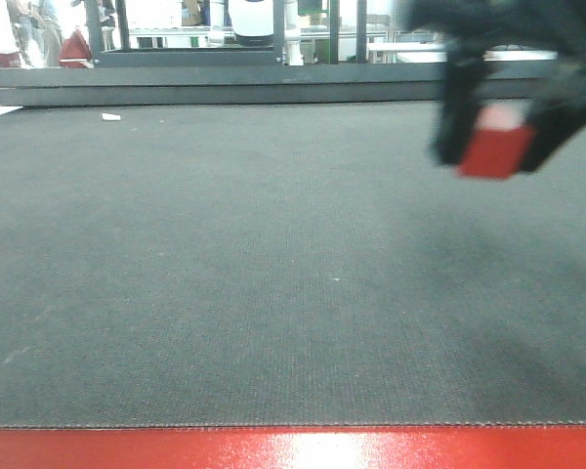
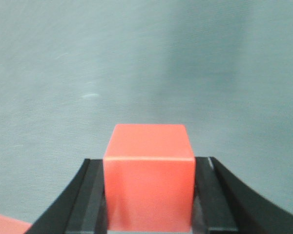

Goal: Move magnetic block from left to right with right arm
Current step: 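Lift the red cube off the table with the right gripper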

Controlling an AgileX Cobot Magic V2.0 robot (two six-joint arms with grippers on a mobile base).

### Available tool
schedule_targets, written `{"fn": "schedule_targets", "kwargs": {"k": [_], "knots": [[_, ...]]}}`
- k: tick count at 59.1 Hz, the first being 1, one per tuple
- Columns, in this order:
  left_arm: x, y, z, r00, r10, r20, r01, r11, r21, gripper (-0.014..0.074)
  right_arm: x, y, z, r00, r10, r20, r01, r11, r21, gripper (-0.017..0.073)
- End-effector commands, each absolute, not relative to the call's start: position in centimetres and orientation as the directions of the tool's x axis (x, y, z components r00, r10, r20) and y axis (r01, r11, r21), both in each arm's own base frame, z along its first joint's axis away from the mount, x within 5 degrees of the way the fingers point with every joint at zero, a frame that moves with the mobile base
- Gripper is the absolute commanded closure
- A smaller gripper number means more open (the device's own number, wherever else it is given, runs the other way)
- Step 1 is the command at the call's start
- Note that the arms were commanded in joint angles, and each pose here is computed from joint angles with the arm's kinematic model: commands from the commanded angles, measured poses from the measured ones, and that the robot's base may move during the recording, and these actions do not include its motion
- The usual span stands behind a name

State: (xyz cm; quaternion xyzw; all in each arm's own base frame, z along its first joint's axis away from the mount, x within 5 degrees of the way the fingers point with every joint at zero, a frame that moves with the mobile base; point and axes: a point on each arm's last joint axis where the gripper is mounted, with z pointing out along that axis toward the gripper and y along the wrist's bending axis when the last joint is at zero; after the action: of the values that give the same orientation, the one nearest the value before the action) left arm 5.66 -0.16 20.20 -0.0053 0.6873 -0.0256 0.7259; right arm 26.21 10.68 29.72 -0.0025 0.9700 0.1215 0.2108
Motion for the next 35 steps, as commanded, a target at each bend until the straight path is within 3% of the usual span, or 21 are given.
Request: {"fn": "schedule_targets", "kwargs": {"k": [1, 8, 15, 26, 35], "knots": [[5.5, -0.2, 20.7, 0.143, -0.052, -0.988, 0.04, 0.998, -0.047, 0.071, 24.8, 7.9, 32.5, -0.818, 0.13, -0.561, -0.035, 0.961, 0.273, 0.043], [5.5, -0.2, 20.7, 0.143, -0.052, -0.988, 0.04, 0.998, -0.047, 0.071, 23.0, 4.8, 32.9, -0.753, 0.177, -0.634, 0.009, 0.966, 0.259, 0.043], [5.5, -0.2, 20.7, 0.143, -0.052, -0.988, 0.04, 0.998, -0.047, 0.071, 20.9, 2.7, 33.4, -0.638, 0.131, -0.759, -0.023, 0.982, 0.189, 0.043], [5.5, -0.2, 20.7, 0.143, -0.052, -0.988, 0.04, 0.998, -0.047, 0.071, 17.5, 1.3, 33.8, -0.421, 0.1, -0.901, -0.037, 0.991, 0.127, 0.043], [5.5, -0.2, 20.7, 0.143, -0.052, -0.988, 0.04, 0.998, -0.047, 0.071, 14.8, 1.0, 33.7, -0.246, 0.112, -0.963, -0.045, 0.991, 0.127, 0.043]]}}
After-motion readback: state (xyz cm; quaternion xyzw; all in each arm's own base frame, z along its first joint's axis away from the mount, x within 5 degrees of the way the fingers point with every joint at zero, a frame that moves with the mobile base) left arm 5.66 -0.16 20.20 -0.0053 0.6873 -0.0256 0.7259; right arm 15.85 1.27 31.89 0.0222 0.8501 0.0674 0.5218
